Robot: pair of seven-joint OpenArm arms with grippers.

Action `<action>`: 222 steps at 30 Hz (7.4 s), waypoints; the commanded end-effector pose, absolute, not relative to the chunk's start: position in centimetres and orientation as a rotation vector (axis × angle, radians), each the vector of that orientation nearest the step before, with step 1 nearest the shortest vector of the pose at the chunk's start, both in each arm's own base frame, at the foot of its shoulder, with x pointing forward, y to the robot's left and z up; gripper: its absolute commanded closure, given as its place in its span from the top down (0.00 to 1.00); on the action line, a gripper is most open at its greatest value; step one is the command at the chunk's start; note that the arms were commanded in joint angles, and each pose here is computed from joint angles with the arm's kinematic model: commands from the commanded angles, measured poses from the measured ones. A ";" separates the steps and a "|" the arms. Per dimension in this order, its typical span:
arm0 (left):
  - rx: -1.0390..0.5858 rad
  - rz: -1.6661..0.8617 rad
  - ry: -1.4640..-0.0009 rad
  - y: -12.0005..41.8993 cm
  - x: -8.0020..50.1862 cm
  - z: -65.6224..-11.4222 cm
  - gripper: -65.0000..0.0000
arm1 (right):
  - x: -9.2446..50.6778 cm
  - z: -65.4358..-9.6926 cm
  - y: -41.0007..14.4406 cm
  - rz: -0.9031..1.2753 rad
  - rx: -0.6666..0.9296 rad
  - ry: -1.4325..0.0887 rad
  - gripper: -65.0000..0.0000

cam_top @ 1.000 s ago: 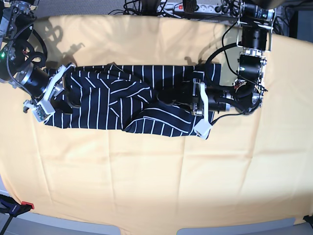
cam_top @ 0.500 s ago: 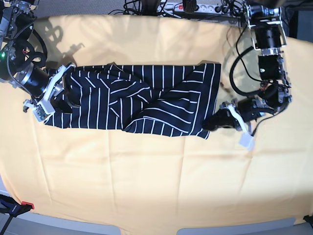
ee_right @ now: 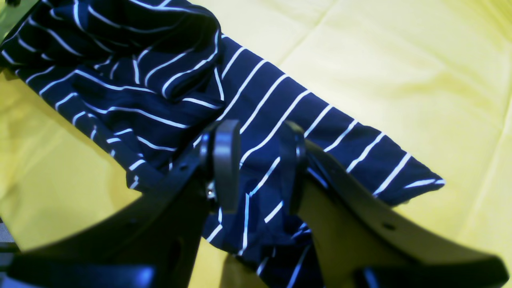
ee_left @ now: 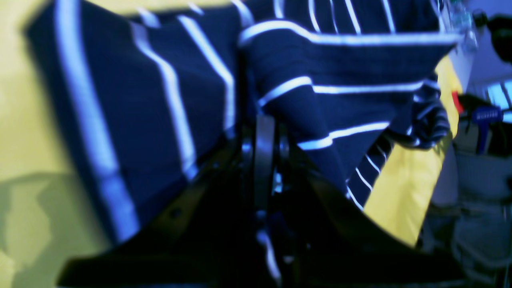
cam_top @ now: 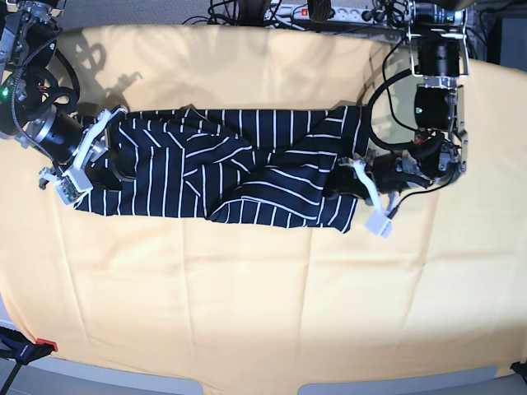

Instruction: Fold the T-shirt properly

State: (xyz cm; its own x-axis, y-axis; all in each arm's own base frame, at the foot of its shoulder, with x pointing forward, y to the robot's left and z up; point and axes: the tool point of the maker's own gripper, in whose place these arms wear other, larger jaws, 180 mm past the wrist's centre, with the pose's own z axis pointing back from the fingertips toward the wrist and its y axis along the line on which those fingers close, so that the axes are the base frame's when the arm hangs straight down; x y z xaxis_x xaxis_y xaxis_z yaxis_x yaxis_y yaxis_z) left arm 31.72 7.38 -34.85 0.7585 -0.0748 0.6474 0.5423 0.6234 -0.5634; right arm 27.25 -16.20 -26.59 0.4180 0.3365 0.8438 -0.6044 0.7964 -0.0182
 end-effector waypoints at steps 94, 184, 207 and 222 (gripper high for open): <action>-0.622 -0.483 -0.740 11.9 34.7 -33.3 0.00 | 27.4 -36.0 -26.2 -0.126 0.473 -0.762 0.61; -0.712 -0.381 -0.764 16.2 32.4 -32.1 0.00 | 32.5 -23.9 4.4 0.836 0.778 -1.055 0.68; -1.085 -0.753 -0.768 4.3 27.7 -25.1 0.00 | 40.0 -22.4 -4.9 0.840 0.416 -1.085 0.00; -0.708 -1.289 -0.503 -3.7 20.1 -35.7 0.00 | 43.9 -33.6 -9.1 0.846 0.258 -0.627 0.00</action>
